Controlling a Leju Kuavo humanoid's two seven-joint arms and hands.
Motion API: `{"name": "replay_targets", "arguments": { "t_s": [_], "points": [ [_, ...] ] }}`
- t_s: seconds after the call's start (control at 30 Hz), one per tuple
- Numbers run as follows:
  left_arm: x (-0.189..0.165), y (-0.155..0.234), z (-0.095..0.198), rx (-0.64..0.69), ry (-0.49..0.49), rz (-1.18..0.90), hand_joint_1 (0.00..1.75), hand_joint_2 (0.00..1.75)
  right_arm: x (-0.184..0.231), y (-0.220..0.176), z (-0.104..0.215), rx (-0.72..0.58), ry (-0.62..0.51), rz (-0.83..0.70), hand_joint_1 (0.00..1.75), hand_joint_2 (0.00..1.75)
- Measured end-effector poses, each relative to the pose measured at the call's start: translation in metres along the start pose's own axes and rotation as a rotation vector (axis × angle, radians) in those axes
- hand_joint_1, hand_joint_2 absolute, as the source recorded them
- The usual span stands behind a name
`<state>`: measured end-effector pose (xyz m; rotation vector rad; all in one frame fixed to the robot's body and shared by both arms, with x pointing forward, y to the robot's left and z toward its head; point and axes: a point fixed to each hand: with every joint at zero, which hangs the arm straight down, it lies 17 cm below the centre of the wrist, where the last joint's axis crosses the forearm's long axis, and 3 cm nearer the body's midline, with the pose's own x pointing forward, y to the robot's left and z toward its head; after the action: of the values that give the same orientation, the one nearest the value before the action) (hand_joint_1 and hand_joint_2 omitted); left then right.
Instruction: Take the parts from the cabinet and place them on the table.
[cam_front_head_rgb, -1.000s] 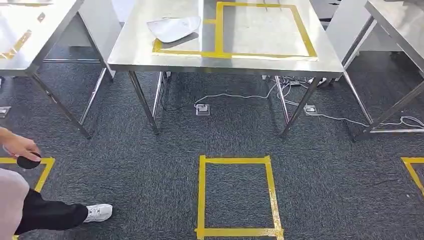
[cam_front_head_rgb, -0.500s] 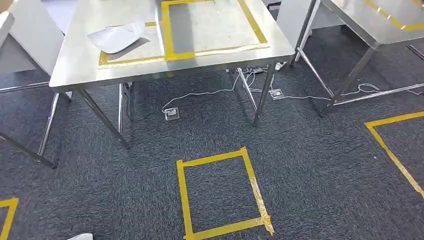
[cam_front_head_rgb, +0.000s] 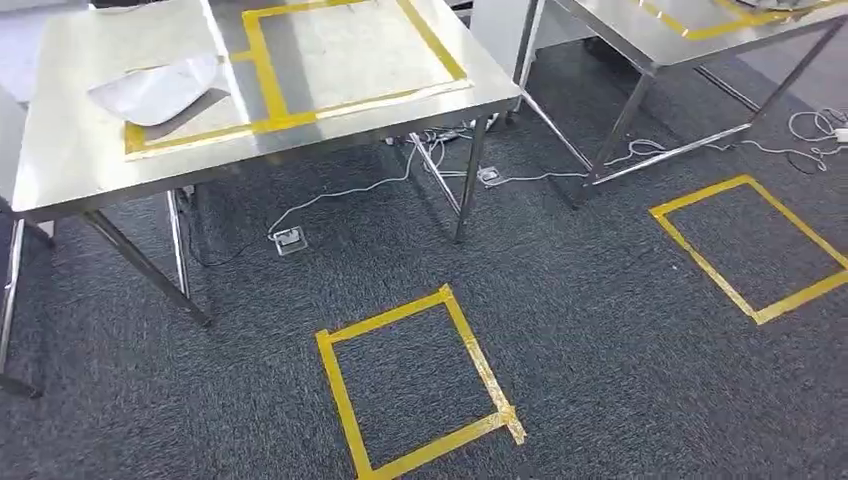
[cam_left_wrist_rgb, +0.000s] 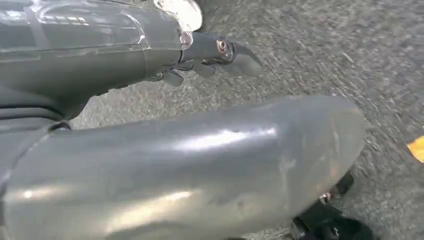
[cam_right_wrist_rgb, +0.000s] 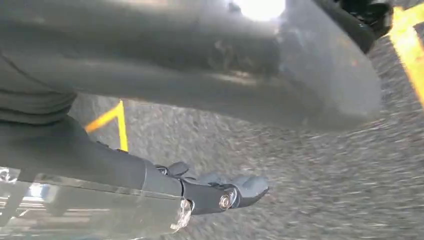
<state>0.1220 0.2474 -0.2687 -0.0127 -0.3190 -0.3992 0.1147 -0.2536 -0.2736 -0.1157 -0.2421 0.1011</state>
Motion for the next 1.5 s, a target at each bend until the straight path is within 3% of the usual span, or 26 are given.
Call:
{"name": "replay_targets", "arguments": {
  "t_s": [1.5],
  "points": [
    [-0.003,-0.006,0.0,-0.01,0.012,-0.007,0.0,0.0,0.001,0.004,0.0,0.005,0.004,-0.01,0.0,0.0]
  ]
}}
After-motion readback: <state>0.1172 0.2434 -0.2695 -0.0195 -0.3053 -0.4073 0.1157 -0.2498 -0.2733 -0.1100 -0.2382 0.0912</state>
